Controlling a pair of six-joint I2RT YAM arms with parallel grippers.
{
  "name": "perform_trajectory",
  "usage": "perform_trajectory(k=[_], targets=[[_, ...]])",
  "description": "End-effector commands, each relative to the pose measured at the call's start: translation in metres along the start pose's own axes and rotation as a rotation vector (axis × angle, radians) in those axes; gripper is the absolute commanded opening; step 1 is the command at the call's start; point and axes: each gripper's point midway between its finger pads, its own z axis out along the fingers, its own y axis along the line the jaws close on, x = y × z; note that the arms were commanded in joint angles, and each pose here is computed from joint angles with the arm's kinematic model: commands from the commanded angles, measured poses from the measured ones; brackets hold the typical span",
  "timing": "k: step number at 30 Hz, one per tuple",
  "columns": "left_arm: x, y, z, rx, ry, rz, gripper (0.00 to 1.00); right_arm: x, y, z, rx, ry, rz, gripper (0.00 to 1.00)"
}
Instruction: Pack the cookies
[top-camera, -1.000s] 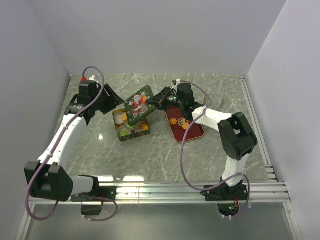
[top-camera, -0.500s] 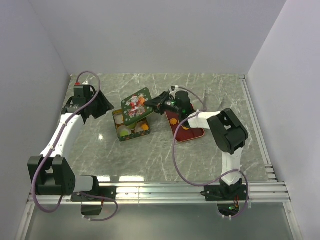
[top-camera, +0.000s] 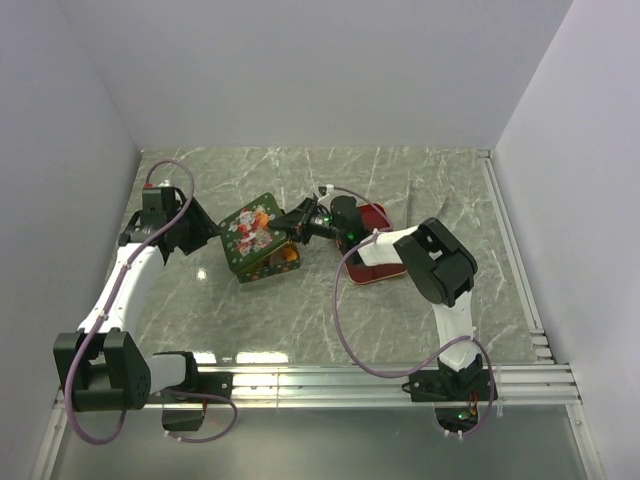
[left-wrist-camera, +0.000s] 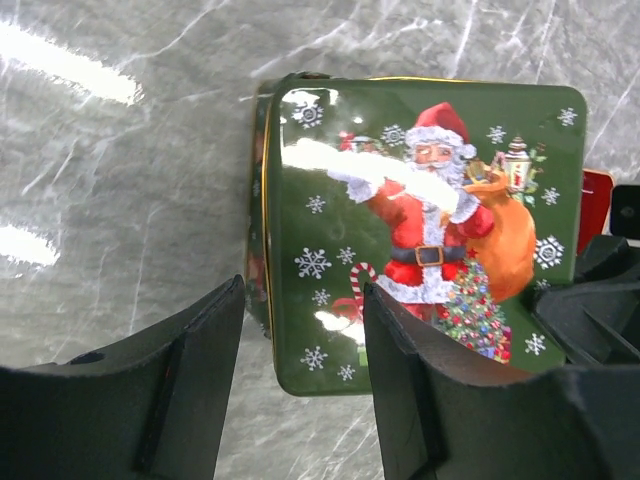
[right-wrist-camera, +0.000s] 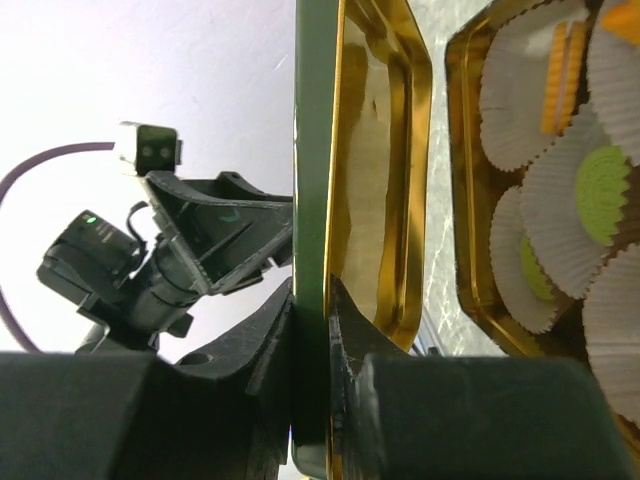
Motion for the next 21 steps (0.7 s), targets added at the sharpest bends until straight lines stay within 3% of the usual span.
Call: perform_trajectory(k=[1,21], targets=[[-0.008,-0.001,-0.005,0.016,-0.051,-0.021,0.56,-0.001,0.028,0.004,-0.101,-0.028,-0.040,0.00],[0.013,0.009,0.047,0.031,0.035,-0.075,0.53,-0.007,-0.017,0.000,0.016,-0.070,-0.042,0.00]])
